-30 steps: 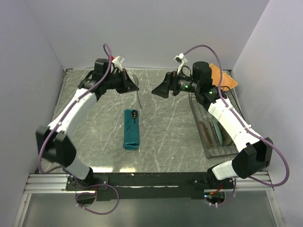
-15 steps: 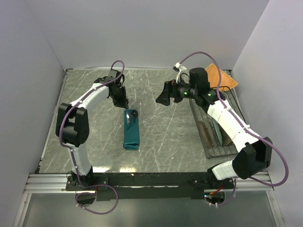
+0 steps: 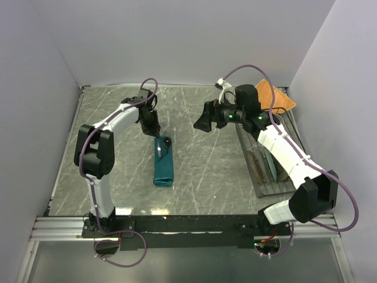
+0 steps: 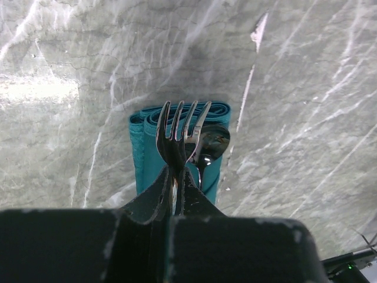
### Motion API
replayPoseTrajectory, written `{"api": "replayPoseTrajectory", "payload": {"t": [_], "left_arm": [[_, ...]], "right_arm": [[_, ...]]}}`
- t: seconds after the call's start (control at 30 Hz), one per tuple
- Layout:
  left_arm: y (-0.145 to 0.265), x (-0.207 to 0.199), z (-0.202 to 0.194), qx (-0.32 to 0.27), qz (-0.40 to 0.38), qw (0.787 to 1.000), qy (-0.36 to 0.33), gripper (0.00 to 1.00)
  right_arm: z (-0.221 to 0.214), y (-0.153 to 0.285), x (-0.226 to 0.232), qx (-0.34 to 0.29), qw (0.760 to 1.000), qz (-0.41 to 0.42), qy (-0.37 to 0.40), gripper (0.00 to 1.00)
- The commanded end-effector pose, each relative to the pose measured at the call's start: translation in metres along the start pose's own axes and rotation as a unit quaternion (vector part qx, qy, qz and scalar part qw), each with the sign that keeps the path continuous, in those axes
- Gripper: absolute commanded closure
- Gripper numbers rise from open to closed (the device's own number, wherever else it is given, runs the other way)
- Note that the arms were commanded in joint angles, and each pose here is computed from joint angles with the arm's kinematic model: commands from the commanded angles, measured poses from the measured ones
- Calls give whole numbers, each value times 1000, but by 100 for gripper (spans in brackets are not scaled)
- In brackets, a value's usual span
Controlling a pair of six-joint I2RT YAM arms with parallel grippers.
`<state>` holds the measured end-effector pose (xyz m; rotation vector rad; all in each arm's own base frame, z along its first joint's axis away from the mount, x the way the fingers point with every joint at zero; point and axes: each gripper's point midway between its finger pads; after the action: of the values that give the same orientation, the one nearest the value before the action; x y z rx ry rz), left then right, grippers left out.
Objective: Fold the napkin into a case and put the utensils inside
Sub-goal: Insert the fork into the folded napkin.
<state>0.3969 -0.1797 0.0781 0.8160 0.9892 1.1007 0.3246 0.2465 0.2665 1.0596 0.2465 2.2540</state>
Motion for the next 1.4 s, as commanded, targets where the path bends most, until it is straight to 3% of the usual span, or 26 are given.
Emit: {"api": "replayPoseTrajectory", "payload": {"t": [0.0, 0.67, 1.37], "left_arm": [[1, -3, 10, -11, 5, 1000, -7, 99], [-21, -6, -21, 31, 8, 999, -2, 99], [-9, -16, -44, 39, 5, 999, -4, 99]], "right_arm": [[11, 5, 9, -14, 1000, 11, 10, 0], [9, 4, 7, -11, 1000, 13, 11, 0], [3, 7, 7, -8, 1000, 15, 8, 0]]}}
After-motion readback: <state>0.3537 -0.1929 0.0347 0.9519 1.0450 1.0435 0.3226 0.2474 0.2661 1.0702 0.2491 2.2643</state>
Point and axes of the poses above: each gripper's point midway between its finger pads, its own y axis back along the fingers, its own x axis along the line the jaws close on, z = x × y, and after that the axes turned 15 degrees about -y, right-handed
